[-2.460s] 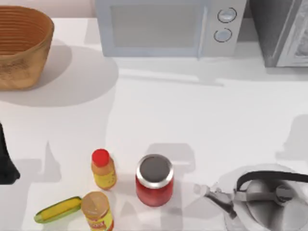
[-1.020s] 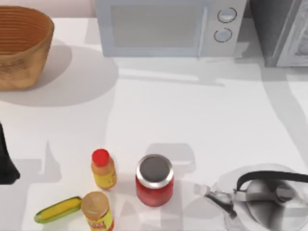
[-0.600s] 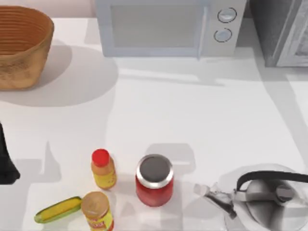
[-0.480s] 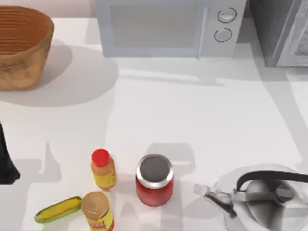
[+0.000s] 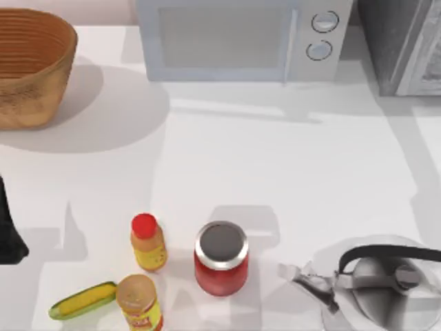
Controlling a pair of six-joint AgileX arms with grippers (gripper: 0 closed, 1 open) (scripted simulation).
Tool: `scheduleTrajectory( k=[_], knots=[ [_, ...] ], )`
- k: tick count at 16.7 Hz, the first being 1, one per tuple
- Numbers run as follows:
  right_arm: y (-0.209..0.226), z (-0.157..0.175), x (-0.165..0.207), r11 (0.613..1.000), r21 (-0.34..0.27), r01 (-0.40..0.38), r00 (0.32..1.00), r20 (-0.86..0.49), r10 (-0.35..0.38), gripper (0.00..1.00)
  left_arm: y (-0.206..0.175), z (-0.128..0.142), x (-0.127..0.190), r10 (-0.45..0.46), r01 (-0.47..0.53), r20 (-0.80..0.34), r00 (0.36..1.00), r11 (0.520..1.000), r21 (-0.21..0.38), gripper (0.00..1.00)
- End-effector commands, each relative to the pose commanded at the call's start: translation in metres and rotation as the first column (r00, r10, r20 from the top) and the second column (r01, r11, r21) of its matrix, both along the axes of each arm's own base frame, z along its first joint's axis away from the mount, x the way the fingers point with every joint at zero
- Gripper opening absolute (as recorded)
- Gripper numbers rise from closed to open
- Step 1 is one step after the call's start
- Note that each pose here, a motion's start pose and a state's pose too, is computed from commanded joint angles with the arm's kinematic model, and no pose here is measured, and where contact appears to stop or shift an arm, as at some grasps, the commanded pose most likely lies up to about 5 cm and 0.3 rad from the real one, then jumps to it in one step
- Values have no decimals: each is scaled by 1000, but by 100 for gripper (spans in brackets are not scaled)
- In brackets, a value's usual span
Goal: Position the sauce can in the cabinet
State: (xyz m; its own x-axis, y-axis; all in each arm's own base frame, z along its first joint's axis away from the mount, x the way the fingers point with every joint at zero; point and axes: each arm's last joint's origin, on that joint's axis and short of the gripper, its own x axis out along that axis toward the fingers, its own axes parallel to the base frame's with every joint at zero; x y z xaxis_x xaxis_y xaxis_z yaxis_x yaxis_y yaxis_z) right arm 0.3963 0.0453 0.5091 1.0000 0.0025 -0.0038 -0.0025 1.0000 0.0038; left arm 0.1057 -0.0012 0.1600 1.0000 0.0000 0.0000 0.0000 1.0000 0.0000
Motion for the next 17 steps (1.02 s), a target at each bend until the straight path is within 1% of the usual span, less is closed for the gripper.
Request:
scheduleTrajectory(
  k=[3,16,17],
  knots=[
    [0,0,0,1000,0,0,1000,0,0,0,0,0,0,0,0,0,1000,1000,0,100],
    [0,0,0,1000,0,0,1000,0,0,98,0,0,0,0,0,0,1000,1000,0,100],
    [0,0,0,1000,0,0,1000,0,0,100,0,0,0,0,0,0,1000,1000,0,100]
  ],
)
